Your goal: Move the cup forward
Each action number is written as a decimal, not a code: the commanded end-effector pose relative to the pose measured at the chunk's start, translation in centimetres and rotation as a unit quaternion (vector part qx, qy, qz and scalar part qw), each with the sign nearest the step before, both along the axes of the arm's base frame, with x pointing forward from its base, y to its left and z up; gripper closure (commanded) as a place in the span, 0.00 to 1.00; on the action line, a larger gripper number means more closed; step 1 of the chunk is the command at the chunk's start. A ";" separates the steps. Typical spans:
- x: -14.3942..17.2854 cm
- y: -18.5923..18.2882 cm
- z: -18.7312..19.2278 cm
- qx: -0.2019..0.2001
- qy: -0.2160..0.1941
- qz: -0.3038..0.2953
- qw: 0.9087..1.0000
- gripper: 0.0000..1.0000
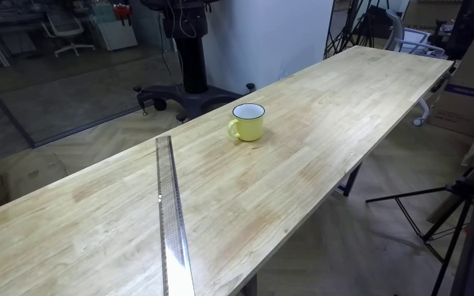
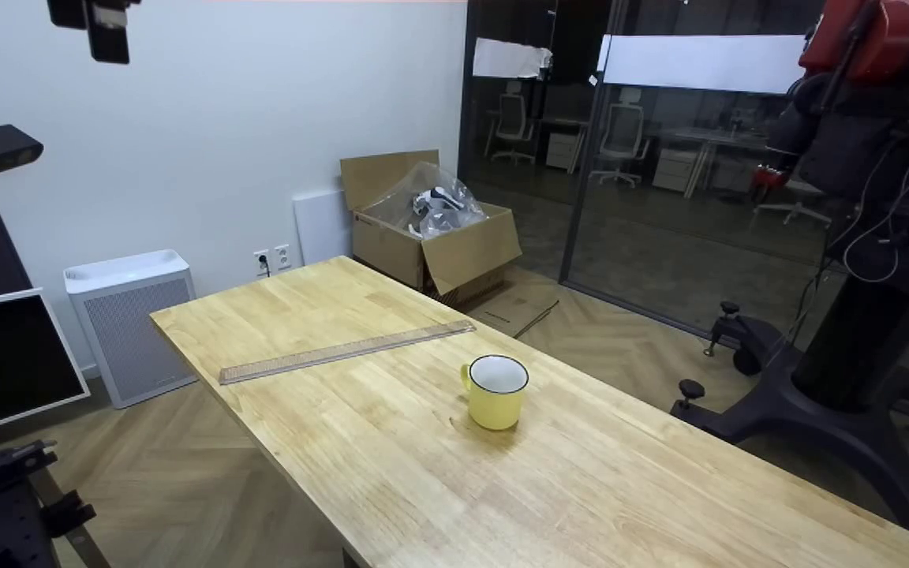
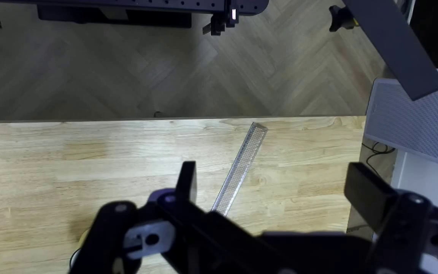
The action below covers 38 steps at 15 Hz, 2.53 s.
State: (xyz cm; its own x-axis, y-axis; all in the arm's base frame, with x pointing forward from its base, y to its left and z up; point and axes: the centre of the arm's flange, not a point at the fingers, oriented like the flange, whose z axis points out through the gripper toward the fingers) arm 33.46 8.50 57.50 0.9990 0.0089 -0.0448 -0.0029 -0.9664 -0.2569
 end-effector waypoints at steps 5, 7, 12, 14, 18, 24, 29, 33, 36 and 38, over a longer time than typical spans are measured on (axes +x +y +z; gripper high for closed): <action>10.1 -3.8 -1.8 0.031 -0.041 -0.094 0.994 0.00; 13.8 -5.2 -3.4 0.023 -0.053 -0.122 0.991 0.00; 21.4 -7.7 -8.5 -0.043 -0.066 -0.190 0.979 0.00; 23.5 -8.2 -10.3 -0.075 -0.063 -0.201 0.975 0.00; 26.2 -8.2 -13.8 -0.124 -0.044 -0.199 0.971 0.00; 28.7 -9.5 -19.0 -0.134 -0.025 -0.173 0.975 0.00; 29.5 -11.4 -20.8 -0.104 -0.026 -0.185 0.977 0.00; 28.8 -11.3 -21.6 -0.110 -0.022 -0.182 0.977 0.00; 29.3 -11.4 -21.5 -0.109 -0.020 -0.191 0.975 0.00; 31.2 -12.5 -22.0 -0.113 -0.014 -0.209 0.971 0.00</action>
State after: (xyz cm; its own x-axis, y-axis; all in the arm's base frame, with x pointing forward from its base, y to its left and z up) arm 62.30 -2.94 35.87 0.9335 -0.3567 0.0360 -0.3547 -0.9335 -0.0526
